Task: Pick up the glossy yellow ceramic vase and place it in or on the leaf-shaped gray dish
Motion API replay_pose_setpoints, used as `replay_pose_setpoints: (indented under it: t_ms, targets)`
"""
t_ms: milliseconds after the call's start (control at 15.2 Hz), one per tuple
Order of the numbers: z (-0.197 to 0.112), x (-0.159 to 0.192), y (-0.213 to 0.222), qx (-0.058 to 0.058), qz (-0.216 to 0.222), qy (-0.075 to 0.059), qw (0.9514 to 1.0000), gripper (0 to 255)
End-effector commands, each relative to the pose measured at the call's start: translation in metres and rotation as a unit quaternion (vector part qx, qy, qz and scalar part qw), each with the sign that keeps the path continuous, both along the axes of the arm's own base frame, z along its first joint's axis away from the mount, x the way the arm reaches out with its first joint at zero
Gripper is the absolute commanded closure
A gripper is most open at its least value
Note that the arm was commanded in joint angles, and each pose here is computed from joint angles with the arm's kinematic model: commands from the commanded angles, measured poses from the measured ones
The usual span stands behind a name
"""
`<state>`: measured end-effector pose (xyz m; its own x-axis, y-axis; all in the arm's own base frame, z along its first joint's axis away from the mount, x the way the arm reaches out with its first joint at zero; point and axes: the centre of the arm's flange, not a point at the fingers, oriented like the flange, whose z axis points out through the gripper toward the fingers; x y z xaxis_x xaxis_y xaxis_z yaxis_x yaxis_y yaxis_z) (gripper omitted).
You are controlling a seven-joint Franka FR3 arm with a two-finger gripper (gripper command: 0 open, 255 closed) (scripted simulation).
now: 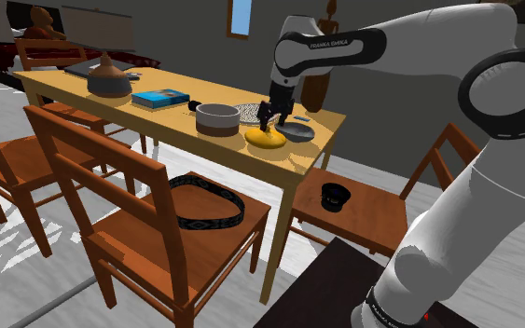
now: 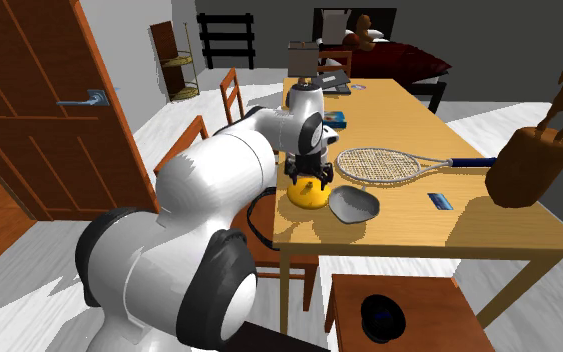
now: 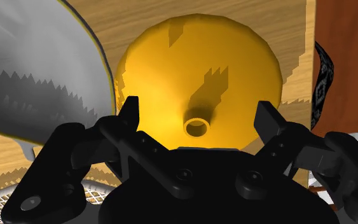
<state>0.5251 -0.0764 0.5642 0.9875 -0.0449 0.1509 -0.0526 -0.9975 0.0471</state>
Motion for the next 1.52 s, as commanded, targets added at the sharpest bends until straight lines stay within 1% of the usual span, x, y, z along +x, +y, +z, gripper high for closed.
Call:
replay_pose_setpoints:
  t_ms: [0, 330, 396, 990, 1452]
  targets:
    - [-0.001, 0.0, 0.0, 0.0, 0.0, 0.0, 1.0, 0]
    - [-0.001, 0.0, 0.0, 0.0, 0.0, 0.0, 1.0, 0]
    - [-0.001, 0.0, 0.0, 0.0, 0.0, 0.0, 1.0, 255]
    - [-0.001, 0.0, 0.0, 0.0, 0.0, 0.0, 1.0, 255]
    - [0.036, 0.0, 0.0, 0.0, 0.0, 0.0, 1.0, 255]
